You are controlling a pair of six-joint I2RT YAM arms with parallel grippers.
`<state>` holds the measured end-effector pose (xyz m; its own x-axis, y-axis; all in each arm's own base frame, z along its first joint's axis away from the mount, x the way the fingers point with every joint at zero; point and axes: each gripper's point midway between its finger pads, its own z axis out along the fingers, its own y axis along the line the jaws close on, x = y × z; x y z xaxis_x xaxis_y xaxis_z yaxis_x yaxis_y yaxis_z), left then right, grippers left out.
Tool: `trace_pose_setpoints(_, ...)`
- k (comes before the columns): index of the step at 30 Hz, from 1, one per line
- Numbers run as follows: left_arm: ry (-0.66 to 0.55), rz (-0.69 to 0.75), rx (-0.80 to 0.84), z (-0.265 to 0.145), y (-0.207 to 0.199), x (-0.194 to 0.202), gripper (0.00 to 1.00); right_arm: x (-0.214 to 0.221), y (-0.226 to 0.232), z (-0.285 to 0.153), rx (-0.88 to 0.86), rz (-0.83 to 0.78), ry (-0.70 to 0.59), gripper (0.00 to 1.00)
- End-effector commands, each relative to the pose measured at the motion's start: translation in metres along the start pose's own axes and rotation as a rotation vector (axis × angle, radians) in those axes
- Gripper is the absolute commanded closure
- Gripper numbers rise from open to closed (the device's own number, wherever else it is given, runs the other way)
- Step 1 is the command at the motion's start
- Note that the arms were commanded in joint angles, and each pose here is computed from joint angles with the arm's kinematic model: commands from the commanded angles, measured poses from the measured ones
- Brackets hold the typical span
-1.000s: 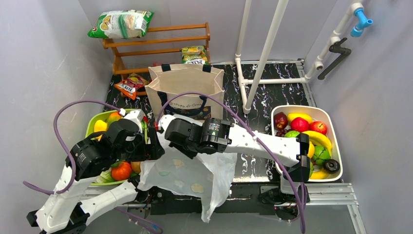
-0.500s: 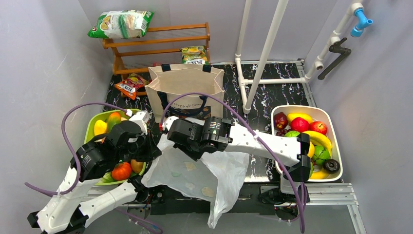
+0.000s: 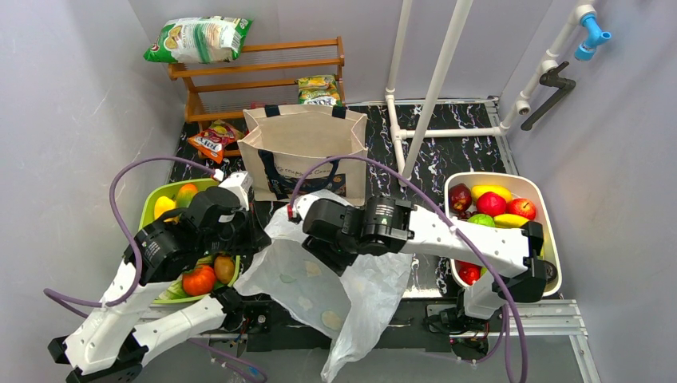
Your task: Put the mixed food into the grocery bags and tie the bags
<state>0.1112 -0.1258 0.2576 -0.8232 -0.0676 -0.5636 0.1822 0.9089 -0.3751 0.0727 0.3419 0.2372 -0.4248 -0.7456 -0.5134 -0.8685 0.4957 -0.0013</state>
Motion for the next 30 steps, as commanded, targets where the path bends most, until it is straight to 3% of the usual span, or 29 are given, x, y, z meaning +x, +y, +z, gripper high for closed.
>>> trace_pose_setpoints(1, -0.04, -0.008, 0.006, -0.006, -0.005, -0.012, 1.0, 0.008, 0.002, -0.006, -0.045, 0.041, -0.043, 0.42)
trace_pose_setpoints(13, -0.054, -0.045, 0.007, -0.006, -0.008, -0.016, 1.0, 0.003, 0.021, 0.006, -0.114, 0.15, -0.095, 0.36)
trace_pose_setpoints(30, -0.062, -0.074, -0.011, -0.005, -0.003, -0.015, 1.0, 0.003, 0.022, 0.022, 0.014, 0.131, -0.067, 0.37)
